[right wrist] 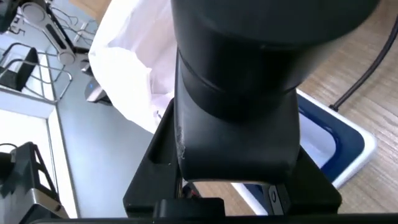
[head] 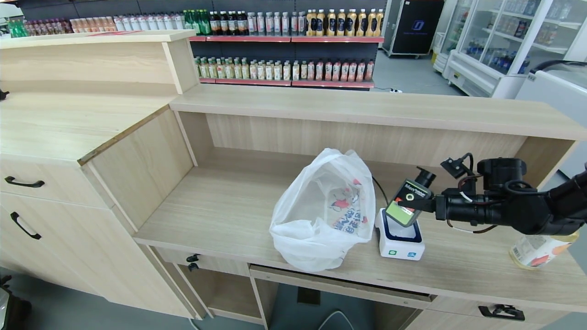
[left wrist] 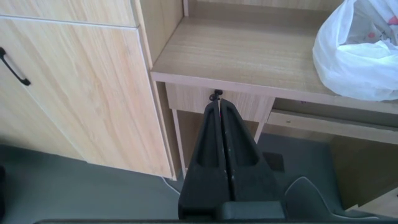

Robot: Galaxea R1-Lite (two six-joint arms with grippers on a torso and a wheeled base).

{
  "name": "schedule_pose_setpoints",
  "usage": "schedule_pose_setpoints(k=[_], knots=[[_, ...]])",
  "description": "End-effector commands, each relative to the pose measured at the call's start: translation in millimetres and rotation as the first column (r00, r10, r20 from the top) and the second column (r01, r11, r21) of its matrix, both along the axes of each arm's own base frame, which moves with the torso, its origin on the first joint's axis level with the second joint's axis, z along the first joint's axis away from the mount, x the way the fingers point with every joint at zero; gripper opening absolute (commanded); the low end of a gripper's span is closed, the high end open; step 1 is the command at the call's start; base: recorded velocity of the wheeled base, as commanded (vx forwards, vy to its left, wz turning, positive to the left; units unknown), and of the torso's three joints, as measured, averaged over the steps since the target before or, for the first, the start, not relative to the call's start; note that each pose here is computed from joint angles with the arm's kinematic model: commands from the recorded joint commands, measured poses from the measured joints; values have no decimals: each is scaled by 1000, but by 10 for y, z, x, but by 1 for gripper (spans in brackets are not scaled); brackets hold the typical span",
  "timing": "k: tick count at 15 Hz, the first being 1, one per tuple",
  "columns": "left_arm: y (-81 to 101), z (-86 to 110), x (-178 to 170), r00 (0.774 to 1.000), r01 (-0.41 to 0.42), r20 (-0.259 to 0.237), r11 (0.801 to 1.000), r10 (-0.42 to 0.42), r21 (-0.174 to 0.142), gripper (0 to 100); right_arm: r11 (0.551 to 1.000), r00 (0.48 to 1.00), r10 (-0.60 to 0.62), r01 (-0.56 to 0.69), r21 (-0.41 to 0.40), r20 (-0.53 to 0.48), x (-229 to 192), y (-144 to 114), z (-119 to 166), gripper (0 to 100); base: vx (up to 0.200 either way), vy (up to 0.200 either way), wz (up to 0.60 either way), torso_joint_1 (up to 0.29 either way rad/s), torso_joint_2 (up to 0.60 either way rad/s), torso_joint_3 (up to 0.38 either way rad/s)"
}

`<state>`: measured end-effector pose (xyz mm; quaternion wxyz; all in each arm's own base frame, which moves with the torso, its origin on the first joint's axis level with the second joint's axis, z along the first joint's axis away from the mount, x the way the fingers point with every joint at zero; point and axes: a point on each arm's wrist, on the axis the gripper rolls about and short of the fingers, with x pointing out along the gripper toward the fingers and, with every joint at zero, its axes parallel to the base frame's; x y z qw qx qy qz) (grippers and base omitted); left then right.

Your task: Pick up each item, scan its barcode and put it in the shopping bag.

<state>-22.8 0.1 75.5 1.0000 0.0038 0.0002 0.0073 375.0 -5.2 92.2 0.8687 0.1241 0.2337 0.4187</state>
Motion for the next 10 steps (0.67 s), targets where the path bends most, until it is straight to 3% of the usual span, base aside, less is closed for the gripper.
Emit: schedule_pose_setpoints(k=[1,10], knots=[[0,0,0,1000,-1,0,1000,1,0,0,1000,1000,20,-20,-1,-3,87,66,-68,0,0,0,0,0,0,0],[0,0,0,1000,-1,0,1000,1,0,0,1000,1000,13,-13,-13,-10,1,73,-57,0,0,0,0,0,0,0]])
